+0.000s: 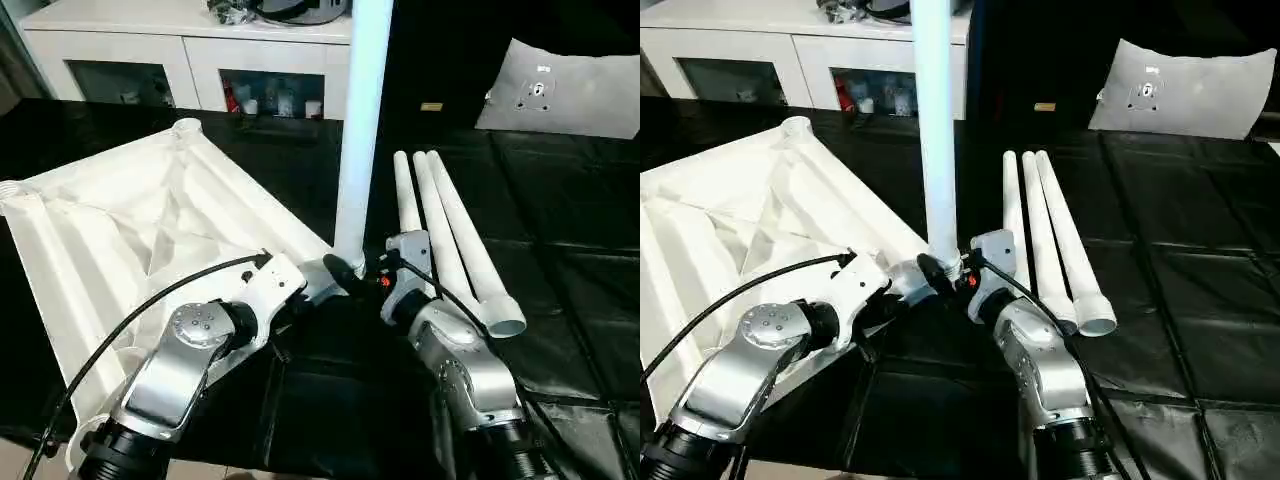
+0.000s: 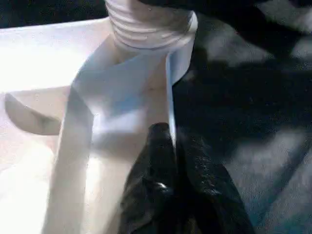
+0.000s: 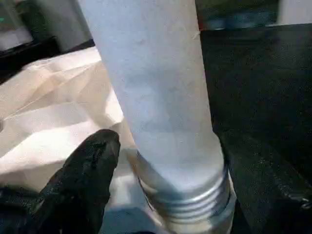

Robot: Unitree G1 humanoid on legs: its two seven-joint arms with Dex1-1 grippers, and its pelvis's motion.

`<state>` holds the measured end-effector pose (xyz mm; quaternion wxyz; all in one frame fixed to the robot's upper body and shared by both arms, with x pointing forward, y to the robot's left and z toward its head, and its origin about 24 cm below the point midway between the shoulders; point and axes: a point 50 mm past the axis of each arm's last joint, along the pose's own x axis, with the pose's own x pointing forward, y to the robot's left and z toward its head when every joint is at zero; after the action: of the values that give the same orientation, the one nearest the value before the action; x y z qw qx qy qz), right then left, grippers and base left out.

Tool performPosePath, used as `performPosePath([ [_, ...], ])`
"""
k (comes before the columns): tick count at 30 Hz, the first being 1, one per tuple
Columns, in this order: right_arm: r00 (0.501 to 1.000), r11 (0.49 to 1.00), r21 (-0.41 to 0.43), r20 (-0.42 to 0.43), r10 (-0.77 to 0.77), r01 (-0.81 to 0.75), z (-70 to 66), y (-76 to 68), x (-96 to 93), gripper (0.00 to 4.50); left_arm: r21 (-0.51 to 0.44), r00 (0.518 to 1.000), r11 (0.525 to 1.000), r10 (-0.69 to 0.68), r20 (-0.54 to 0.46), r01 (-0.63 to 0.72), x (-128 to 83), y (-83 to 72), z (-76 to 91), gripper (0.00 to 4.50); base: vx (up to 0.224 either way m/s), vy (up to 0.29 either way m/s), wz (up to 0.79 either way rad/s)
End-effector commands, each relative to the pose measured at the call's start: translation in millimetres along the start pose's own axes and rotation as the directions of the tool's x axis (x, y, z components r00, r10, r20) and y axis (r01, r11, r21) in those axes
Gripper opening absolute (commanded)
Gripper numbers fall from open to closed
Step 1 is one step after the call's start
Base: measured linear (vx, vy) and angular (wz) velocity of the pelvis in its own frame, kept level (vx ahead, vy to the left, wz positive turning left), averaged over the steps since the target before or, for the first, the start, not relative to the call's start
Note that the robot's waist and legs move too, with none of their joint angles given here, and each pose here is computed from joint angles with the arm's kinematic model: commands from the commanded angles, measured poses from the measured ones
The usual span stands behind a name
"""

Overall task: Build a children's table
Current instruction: Rotate leg to tighten

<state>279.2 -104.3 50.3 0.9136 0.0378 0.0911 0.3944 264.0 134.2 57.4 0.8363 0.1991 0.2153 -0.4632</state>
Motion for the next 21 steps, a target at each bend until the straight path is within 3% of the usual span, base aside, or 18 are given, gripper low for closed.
performPosePath([
  [1,0.969,0.966,-0.083,-0.048,0.242,-0.245,13.5,6.0,-12.5,3.92,0.119,0.985,0.978,-0.170,-0.030,0.172,-16.4,8.4,-4.1,0.00,0.000,0.000,0.00],
  [2,0.954,0.949,-0.103,-0.079,0.289,-0.297,15.6,4.7,-16.9,4.23,0.141,0.974,0.964,-0.219,-0.057,0.225,-21.3,9.9,-7.7,0.00,0.000,0.000,0.00],
  [6,0.923,0.919,-0.118,-0.128,0.362,-0.376,18.8,1.0,-20.3,4.46,0.170,0.948,0.933,-0.304,-0.097,0.317,-28.4,13.6,-12.4,0.00,0.000,0.000,0.00],
  [13,0.849,0.851,-0.109,-0.207,0.487,-0.515,19.5,4.3,-23.0,4.46,0.209,0.892,0.868,-0.439,-0.104,0.451,-33.8,20.6,-12.1,0.00,0.000,0.000,0.00],
  [21,0.810,0.818,-0.096,-0.244,0.533,-0.567,14.3,8.0,-18.2,4.46,0.238,0.853,0.820,-0.506,-0.123,0.521,-31.7,21.3,-10.7,0.00,0.000,0.000,0.00],
])
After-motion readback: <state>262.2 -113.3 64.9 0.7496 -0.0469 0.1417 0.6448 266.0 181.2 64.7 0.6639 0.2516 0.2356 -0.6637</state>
